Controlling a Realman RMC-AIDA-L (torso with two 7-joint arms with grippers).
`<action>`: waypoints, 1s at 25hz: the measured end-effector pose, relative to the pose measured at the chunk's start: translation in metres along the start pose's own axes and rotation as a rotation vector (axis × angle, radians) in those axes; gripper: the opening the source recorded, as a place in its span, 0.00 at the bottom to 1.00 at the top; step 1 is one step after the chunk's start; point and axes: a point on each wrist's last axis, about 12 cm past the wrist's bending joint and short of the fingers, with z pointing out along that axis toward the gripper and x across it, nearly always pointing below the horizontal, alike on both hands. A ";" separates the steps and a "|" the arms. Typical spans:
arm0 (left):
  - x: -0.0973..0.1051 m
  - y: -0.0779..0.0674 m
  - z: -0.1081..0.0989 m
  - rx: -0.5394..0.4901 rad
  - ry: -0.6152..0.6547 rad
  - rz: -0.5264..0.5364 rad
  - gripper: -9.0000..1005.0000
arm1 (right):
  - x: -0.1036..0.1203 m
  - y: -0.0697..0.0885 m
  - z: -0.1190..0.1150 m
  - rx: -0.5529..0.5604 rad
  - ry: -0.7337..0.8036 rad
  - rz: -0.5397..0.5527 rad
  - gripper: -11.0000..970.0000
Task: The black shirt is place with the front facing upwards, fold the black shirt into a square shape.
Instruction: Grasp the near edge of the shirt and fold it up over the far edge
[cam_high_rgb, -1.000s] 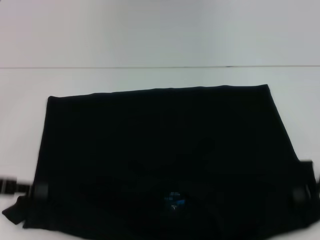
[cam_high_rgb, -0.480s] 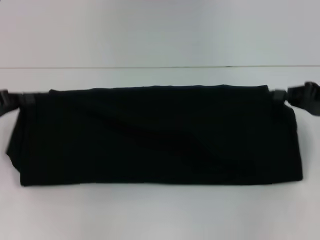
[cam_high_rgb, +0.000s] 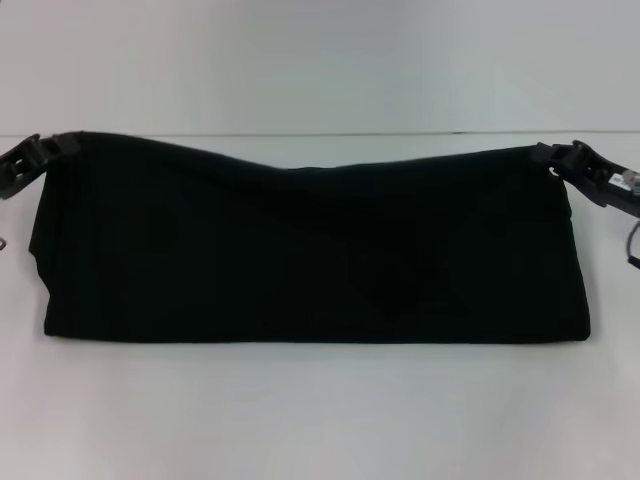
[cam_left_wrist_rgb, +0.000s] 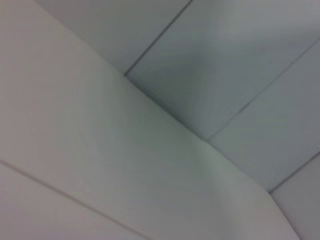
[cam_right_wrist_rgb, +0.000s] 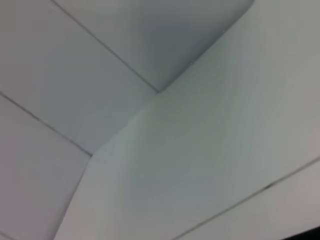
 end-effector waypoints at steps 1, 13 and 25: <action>0.001 -0.001 0.004 -0.005 -0.017 0.006 0.01 | 0.002 0.000 0.002 0.004 -0.014 -0.004 0.04; 0.003 -0.015 0.035 -0.068 -0.123 0.045 0.01 | 0.002 0.007 0.015 -0.001 -0.134 -0.035 0.04; 0.020 -0.023 0.065 -0.188 -0.159 0.108 0.04 | 0.007 0.012 0.041 0.148 -0.178 -0.179 0.10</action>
